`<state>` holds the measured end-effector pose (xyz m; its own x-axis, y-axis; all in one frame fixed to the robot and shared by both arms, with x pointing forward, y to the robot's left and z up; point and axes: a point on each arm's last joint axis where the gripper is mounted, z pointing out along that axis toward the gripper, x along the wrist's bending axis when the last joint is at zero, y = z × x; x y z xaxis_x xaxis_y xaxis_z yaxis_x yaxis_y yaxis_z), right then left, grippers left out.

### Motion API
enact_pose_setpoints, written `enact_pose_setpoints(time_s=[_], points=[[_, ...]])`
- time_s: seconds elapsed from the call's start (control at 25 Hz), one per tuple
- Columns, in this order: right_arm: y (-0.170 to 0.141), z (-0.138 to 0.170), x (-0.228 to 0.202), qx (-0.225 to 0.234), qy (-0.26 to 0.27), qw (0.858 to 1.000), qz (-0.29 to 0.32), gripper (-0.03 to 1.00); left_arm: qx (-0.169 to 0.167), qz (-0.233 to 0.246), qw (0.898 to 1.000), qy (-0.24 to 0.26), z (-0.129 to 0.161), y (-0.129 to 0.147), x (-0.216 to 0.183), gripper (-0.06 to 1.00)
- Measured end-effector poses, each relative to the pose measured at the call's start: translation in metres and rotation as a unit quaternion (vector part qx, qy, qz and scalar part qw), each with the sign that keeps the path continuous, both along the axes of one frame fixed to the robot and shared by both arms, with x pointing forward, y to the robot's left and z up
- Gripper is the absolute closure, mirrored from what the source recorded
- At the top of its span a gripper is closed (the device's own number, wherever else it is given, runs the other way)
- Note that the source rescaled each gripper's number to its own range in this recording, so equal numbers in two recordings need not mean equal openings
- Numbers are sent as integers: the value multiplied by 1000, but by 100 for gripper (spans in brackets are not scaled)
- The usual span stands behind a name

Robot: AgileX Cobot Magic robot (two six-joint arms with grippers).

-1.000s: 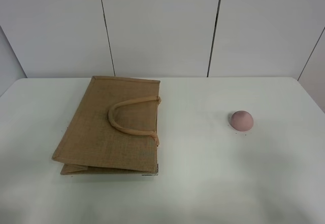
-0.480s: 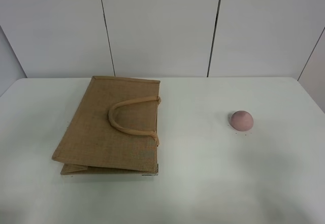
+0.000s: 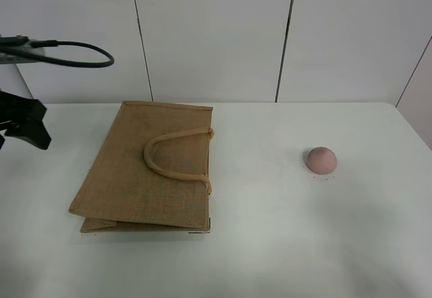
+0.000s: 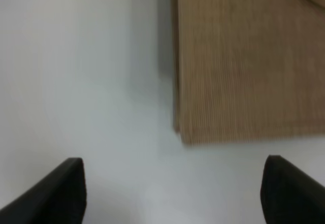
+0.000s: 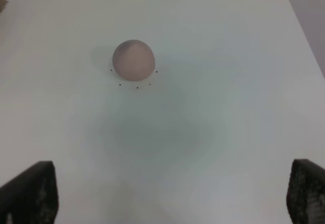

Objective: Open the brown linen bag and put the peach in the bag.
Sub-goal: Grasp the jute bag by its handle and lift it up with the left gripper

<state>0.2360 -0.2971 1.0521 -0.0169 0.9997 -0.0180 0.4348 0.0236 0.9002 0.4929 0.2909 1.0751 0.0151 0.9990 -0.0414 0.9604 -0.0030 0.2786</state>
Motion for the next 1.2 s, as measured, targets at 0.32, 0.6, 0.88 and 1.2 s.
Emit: enact_pose_setpoints(time_s=[0.32, 0.6, 0.88, 1.2], points=[[0, 0, 0, 0, 0, 1000, 0, -3, -13, 4, 999, 51, -44, -5, 99, -6], [0, 0, 0, 0, 0, 1000, 0, -3, -28, 7, 998, 62, -63, -39, 140, -6], [0, 0, 0, 0, 0, 1000, 0, -3, -34, -35, 996, 76, -81, -110, 149, -6], [0, 0, 0, 0, 0, 1000, 0, -3, -27, -39, 993, 106, -123, -127, 166, -6]])
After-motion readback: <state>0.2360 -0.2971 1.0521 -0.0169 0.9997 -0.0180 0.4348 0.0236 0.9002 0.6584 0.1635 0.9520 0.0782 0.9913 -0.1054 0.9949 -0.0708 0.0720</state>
